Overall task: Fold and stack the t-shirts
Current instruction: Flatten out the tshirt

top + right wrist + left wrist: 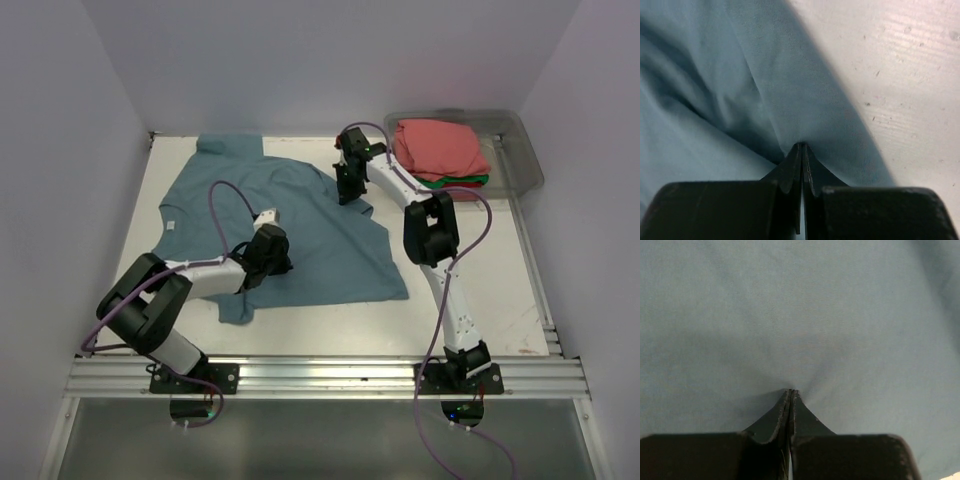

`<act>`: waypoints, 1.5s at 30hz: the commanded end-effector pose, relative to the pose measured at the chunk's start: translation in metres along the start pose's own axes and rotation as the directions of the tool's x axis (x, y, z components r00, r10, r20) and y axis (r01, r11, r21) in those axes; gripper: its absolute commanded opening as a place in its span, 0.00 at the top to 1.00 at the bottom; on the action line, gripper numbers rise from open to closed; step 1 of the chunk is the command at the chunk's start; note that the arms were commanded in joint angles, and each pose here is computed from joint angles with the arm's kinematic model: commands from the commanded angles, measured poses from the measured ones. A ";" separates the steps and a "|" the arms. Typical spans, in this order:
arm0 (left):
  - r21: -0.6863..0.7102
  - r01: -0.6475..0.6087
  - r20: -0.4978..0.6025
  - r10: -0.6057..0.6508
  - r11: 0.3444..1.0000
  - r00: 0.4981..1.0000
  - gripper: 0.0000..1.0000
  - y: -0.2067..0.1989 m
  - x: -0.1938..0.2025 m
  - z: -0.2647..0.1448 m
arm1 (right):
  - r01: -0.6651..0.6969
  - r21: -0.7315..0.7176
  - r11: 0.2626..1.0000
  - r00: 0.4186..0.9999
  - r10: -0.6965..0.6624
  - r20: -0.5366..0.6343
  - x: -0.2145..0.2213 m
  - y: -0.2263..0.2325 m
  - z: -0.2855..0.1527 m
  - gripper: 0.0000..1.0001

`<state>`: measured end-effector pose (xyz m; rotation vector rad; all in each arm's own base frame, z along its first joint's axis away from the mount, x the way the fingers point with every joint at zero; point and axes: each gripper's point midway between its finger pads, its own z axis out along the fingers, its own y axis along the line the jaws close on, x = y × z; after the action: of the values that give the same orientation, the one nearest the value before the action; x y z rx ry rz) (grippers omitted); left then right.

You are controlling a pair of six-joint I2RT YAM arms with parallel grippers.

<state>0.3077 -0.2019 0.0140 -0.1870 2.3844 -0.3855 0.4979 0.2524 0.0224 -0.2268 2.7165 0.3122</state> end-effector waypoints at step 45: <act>-0.101 -0.038 -0.155 0.022 0.994 0.988 1.00 0.035 0.071 -0.037 | -0.241 0.348 0.906 0.804 -0.014 0.595 -0.110 -0.070 -0.117 1.00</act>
<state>0.2571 -0.1987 0.0132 -0.2160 2.4174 -0.4193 0.5827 0.1534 0.1468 0.1460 2.1095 -0.2228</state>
